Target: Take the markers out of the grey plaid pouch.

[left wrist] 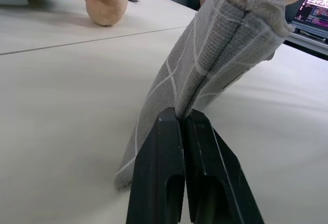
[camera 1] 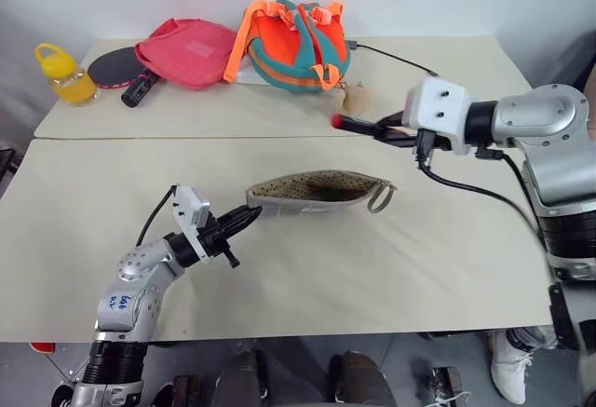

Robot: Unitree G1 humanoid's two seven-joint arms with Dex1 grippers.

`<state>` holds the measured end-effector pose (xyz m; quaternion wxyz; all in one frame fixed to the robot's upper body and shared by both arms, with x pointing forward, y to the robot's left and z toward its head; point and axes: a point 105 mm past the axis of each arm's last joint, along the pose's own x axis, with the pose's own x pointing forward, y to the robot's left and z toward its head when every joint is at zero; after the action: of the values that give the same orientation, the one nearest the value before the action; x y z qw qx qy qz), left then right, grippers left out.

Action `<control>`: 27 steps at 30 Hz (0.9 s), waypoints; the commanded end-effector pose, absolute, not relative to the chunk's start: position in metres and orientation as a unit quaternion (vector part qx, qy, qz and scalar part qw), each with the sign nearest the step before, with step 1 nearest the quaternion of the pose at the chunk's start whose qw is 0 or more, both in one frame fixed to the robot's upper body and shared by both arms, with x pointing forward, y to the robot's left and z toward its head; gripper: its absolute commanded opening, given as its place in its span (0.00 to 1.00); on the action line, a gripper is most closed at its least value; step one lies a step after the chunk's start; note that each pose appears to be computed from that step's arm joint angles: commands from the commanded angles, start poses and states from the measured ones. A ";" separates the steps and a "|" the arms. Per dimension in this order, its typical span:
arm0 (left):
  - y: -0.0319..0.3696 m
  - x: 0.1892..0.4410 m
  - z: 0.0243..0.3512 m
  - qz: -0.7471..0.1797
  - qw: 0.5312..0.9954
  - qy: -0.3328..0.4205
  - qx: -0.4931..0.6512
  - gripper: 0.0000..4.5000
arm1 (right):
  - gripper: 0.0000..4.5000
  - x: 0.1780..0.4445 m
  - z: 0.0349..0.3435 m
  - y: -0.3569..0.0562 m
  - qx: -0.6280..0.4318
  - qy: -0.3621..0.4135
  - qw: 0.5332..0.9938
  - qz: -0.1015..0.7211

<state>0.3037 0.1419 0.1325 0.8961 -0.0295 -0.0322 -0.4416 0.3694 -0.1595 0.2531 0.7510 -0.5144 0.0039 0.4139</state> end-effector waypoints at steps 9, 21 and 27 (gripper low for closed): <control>0.133 0.296 0.143 -0.456 0.888 -0.055 -0.024 0.00 | 0.11 0.394 0.174 -0.216 -0.570 0.094 0.736 0.353; 0.131 0.294 0.143 -0.459 0.887 -0.054 -0.027 0.00 | 0.64 0.390 0.172 -0.220 -0.527 0.102 0.758 0.370; 0.130 0.295 0.144 -0.459 0.886 -0.056 -0.028 0.00 | 0.64 0.381 0.240 -0.198 -0.452 0.013 0.803 0.388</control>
<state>0.2989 0.1350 0.1336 0.8917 -0.0330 -0.0358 -0.4500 0.3843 -0.2051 0.1932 0.7865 -0.4619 0.0829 0.4014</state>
